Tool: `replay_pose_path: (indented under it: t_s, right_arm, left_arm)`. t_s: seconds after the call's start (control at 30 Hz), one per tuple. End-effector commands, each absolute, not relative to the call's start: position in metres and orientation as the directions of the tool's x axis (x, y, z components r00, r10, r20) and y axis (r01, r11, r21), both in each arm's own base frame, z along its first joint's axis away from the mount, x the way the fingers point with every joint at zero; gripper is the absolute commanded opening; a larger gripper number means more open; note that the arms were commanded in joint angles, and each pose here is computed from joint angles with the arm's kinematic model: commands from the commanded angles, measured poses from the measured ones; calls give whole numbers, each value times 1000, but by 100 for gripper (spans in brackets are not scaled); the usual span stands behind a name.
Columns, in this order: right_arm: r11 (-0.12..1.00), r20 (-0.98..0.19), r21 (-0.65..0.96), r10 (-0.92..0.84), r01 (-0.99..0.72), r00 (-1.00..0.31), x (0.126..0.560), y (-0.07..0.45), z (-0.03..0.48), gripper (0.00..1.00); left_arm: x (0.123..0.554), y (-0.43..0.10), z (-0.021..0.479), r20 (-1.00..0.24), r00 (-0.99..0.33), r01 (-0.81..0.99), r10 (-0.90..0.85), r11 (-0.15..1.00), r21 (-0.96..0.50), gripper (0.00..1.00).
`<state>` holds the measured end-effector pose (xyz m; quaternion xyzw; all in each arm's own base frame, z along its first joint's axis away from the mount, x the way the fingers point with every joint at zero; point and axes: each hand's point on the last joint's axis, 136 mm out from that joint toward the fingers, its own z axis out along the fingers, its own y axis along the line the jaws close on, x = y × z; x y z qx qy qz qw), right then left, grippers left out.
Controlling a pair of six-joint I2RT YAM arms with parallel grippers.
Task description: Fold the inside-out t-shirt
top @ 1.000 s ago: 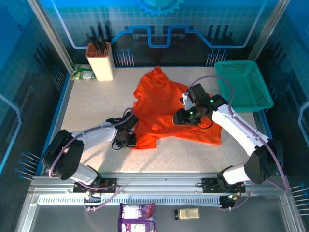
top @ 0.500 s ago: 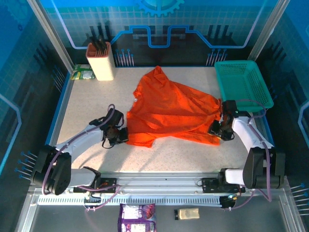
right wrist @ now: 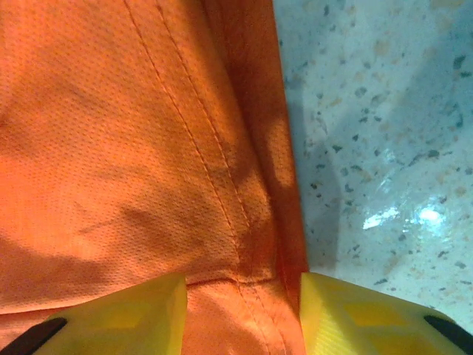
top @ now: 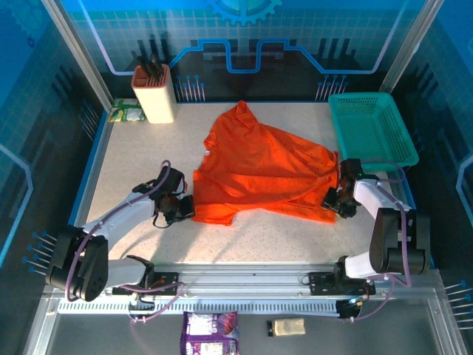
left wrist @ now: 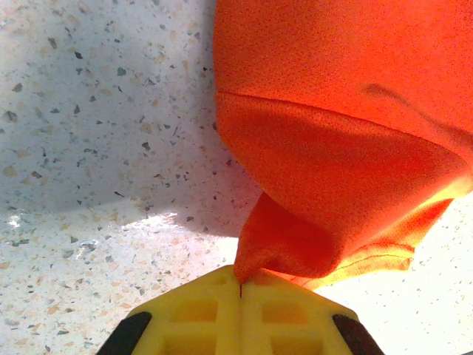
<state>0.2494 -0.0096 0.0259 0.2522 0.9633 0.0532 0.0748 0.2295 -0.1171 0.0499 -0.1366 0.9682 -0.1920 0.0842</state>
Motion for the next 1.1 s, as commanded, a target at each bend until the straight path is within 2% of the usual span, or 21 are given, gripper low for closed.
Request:
replay_pose_path:
  t_s: [0.0,0.23,0.53,0.6,0.67,0.73,0.83,0.9,1.07]
  right_arm:
    - [868,-143,148,494,475,-858,259,-16,27,44]
    - [871,-96,150,485,469,-869,257,-12,21,40]
    - [870,-184,181,487,458,-854,258,-13,47,18]
    - [873,-195,192,481,448,-855,259,-11,50,7]
    - [873,-193,206,479,441,-857,260,-9,52,4]
    - [874,-184,202,478,443,-859,259,-9,50,7]
    - [873,-156,146,485,466,-860,253,-16,41,23]
    - [872,-146,110,490,478,-860,250,-21,36,28]
    - [869,-117,131,491,477,-863,249,-16,28,31]
  left_arm:
    - [224,-116,51,-92,-948,-243,-305,879,-410,0]
    - [224,-115,53,-93,-946,-246,-310,876,-415,0]
    - [226,-116,57,-99,-944,-245,-314,870,-429,0]
    - [228,-117,58,-103,-945,-240,-311,870,-430,0]
    - [228,-117,59,-103,-945,-239,-311,870,-432,0]
    - [228,-117,59,-103,-945,-239,-311,869,-433,0]
    - [227,-117,58,-99,-945,-240,-311,869,-432,0]
    - [228,-117,58,-100,-945,-241,-312,869,-433,0]
    - [227,-116,58,-99,-944,-244,-314,869,-431,0]
